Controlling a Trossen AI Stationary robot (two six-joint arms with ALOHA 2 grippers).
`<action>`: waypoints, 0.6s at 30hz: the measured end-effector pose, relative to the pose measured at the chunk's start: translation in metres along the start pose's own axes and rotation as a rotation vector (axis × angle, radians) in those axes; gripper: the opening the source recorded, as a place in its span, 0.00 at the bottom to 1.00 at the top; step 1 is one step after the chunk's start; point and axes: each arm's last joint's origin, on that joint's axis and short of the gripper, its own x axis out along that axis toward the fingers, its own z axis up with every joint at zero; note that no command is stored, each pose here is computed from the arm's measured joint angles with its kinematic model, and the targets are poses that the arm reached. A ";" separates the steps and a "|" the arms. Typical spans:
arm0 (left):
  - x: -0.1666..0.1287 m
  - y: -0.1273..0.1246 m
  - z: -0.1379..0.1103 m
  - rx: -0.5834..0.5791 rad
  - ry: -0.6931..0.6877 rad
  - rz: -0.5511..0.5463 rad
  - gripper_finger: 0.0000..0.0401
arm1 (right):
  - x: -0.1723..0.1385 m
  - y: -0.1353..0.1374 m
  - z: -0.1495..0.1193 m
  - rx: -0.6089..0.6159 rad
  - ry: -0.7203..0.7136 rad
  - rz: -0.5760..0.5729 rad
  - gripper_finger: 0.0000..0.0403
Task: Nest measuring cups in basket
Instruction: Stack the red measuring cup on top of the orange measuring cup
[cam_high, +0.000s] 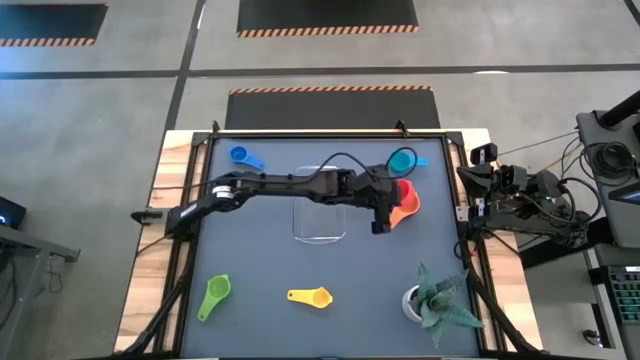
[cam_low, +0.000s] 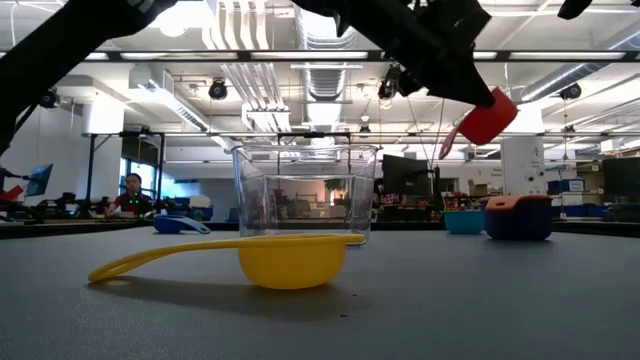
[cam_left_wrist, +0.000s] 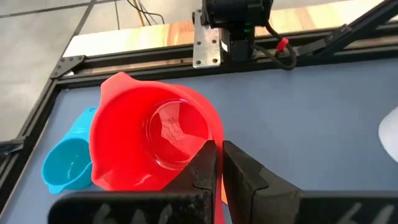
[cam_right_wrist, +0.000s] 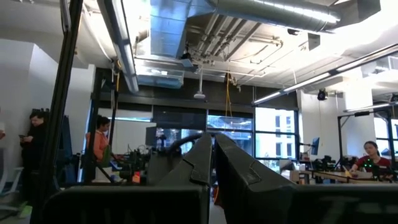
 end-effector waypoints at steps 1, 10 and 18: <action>0.002 0.000 0.000 0.006 -0.002 0.000 0.00 | 0.000 0.000 0.000 0.000 0.000 0.000 0.02; 0.013 -0.002 -0.008 -0.006 0.019 -0.004 0.00 | 0.000 0.000 0.000 -0.002 0.000 -0.001 0.02; 0.030 -0.004 -0.019 0.002 0.017 -0.004 0.00 | 0.000 0.000 0.000 -0.002 -0.001 -0.003 0.02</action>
